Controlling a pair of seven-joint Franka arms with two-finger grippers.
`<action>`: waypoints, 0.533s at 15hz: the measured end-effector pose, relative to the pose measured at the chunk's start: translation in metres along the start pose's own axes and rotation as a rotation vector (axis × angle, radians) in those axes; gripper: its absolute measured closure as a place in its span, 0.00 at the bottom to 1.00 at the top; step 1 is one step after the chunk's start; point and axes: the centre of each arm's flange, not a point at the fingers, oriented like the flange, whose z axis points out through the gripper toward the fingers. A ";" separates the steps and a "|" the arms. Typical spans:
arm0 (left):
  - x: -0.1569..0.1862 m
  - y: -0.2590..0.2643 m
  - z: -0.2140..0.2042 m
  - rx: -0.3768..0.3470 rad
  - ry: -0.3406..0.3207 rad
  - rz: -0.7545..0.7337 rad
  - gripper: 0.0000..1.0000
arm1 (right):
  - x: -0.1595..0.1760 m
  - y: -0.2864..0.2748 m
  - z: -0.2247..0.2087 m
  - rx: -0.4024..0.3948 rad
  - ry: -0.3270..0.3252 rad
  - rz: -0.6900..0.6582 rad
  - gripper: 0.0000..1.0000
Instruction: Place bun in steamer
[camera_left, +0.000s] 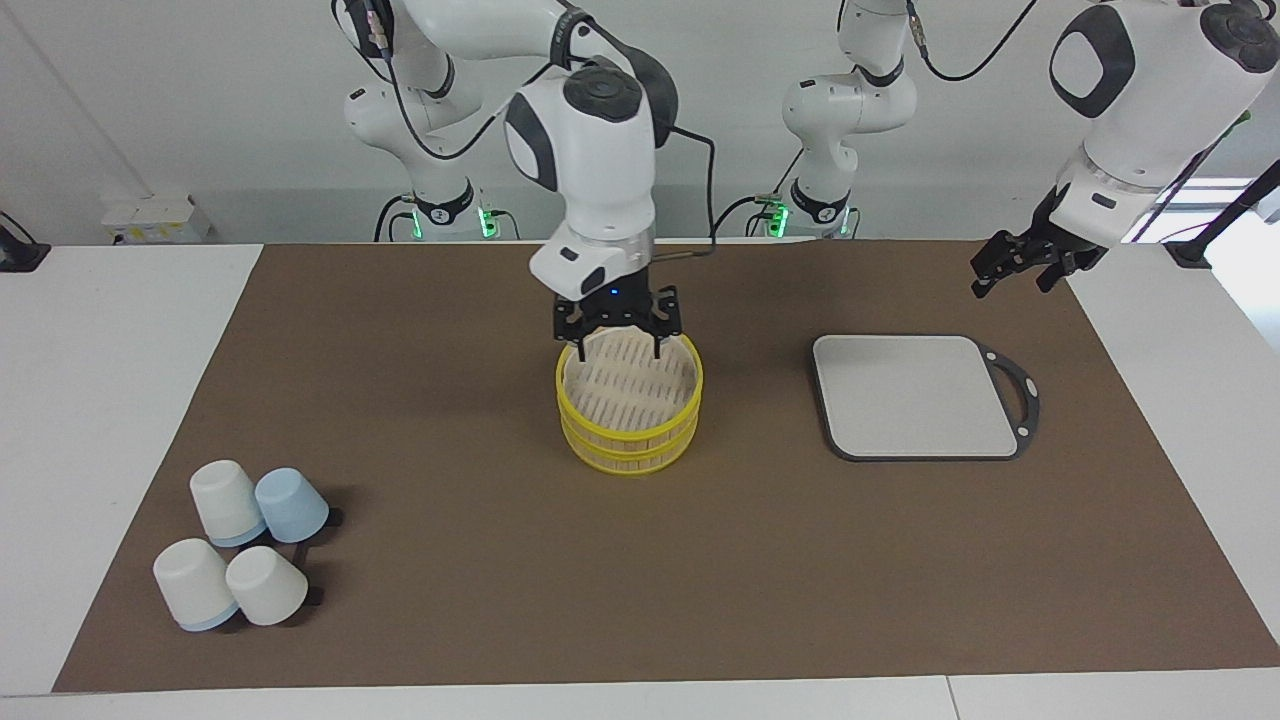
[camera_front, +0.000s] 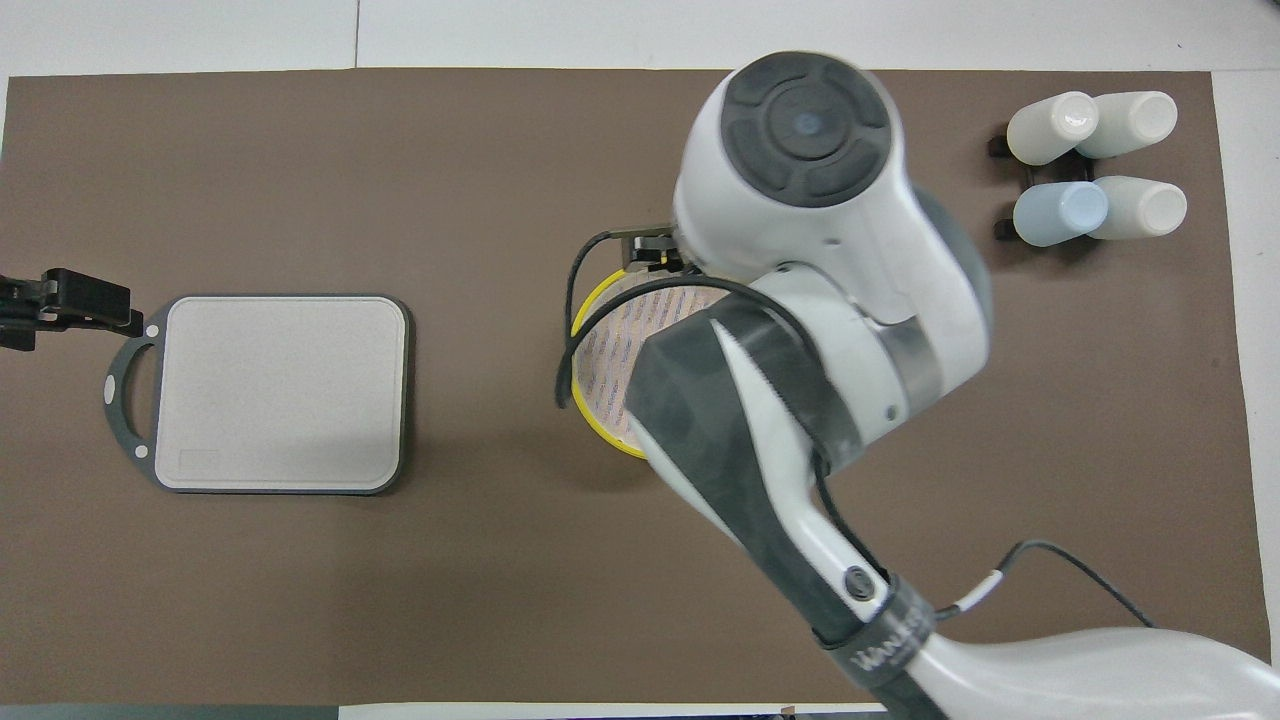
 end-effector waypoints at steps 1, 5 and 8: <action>0.000 0.000 0.000 0.000 0.001 0.000 0.00 | 0.004 0.028 -0.013 -0.008 -0.010 -0.042 0.00; 0.000 -0.002 -0.001 0.000 0.001 -0.003 0.00 | 0.008 0.138 -0.047 -0.034 -0.086 -0.133 0.00; 0.000 -0.002 -0.001 0.001 0.001 -0.004 0.00 | -0.001 0.191 -0.065 -0.039 -0.136 -0.131 0.00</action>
